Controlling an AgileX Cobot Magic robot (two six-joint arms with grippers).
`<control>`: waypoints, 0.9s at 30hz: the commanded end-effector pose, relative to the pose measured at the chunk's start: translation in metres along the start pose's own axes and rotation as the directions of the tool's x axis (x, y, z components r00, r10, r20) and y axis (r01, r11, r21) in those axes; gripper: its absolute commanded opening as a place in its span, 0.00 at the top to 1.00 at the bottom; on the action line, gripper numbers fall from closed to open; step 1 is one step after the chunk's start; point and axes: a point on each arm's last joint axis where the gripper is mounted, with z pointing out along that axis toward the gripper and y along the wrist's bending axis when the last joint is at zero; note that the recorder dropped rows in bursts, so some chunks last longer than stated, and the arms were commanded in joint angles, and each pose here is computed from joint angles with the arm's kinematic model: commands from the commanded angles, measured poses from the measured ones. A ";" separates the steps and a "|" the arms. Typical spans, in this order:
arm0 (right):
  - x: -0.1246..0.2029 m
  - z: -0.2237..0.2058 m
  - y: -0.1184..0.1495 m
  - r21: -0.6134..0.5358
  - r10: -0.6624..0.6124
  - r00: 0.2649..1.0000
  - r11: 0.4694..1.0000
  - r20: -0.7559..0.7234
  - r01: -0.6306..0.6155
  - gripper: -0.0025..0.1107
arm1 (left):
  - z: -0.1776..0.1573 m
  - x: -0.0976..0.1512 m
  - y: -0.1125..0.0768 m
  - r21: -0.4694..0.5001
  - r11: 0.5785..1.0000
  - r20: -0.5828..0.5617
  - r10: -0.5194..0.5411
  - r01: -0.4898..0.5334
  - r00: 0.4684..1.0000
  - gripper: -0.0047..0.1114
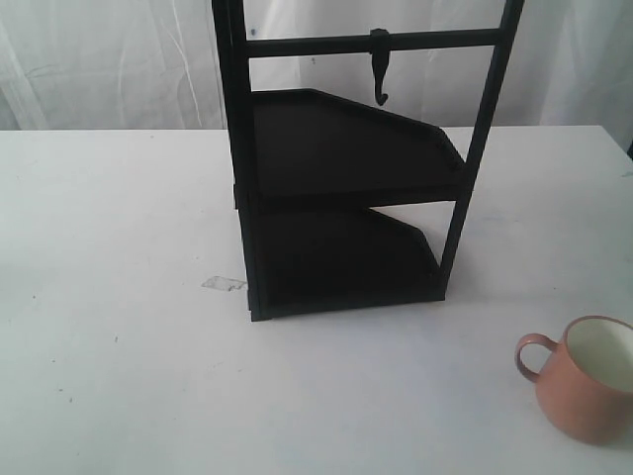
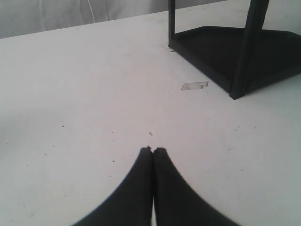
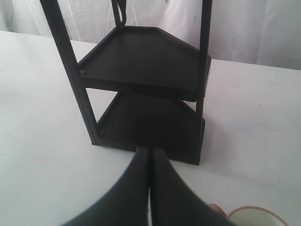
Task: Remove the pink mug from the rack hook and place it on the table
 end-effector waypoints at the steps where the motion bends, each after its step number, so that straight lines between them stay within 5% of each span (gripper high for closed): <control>1: 0.001 -0.001 0.000 -0.003 0.009 1.000 1.000 0.013 -0.008 0.98 | 0.000 0.001 0.000 -0.003 1.000 0.001 -0.009 0.009 1.000 0.96; 8: 0.004 -0.019 -0.001 0.011 -0.024 0.979 1.000 0.204 0.022 0.98 | 0.000 0.001 0.000 -0.003 1.000 0.001 -0.009 0.009 1.000 0.96; 17: 0.068 0.002 -0.018 0.105 -0.067 0.964 0.994 0.256 0.041 0.98 | 0.000 0.001 0.000 -0.003 1.000 0.001 -0.009 0.009 1.000 0.96; 22: 0.117 0.022 -0.026 0.082 0.050 0.972 0.994 0.231 -0.071 0.98 | 0.000 0.001 0.000 -0.003 1.000 0.001 -0.009 0.009 1.000 0.96; 27: 0.123 0.024 -0.026 0.079 0.053 0.981 0.995 0.187 -0.069 0.98 | 0.000 0.001 0.000 -0.003 1.000 0.001 -0.009 0.009 1.000 0.96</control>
